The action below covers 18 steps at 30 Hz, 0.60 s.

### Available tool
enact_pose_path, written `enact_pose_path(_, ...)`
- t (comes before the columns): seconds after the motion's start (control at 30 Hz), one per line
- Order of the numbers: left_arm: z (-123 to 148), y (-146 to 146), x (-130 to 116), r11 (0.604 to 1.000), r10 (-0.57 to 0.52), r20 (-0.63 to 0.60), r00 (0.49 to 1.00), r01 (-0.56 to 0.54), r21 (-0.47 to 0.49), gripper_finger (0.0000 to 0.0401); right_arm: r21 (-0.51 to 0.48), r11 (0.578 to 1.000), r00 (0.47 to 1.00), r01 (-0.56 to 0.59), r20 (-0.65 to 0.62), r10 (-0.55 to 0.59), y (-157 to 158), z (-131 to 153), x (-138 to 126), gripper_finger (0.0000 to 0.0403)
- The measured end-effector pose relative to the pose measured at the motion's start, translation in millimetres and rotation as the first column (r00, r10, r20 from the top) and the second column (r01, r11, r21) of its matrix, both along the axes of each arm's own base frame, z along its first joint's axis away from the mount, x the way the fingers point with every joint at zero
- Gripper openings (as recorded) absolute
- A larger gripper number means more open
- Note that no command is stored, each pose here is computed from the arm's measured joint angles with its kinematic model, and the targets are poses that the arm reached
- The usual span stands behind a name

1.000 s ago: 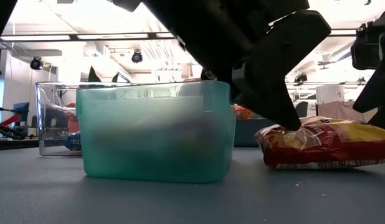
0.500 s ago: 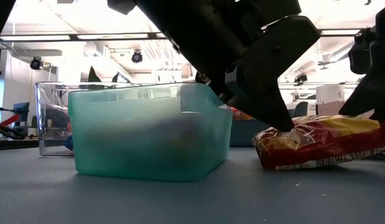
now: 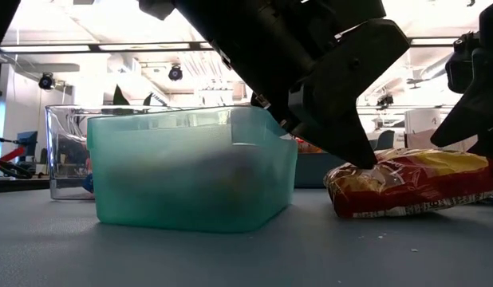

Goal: Sort Maruchan noodles
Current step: Put the red noodle pack into the green bin

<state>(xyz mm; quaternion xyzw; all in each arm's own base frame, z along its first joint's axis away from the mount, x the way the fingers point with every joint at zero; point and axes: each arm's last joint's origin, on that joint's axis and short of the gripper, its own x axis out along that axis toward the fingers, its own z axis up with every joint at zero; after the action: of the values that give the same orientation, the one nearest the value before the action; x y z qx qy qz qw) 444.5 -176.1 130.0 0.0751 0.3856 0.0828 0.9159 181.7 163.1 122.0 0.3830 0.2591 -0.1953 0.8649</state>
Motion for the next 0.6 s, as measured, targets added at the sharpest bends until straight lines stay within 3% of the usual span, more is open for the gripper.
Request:
enact_pose_path(0.3, 0, 0, 0, 1.0, -0.002, 0.002, 1.0, 0.002, -0.004, 0.0, -0.038, 0.999, 1.0, 0.02, -0.012, -0.02, 5, -20, 6, 0.0286)
enact_pose_path(0.6, 0, 0, 0, 1.0, -0.003, 0.003, 1.0, 0.003, -0.003, 0.0, -0.024, 1.0, 0.999, 0.001, 0.04, 0.0, 10, -6, 11, 0.0286)
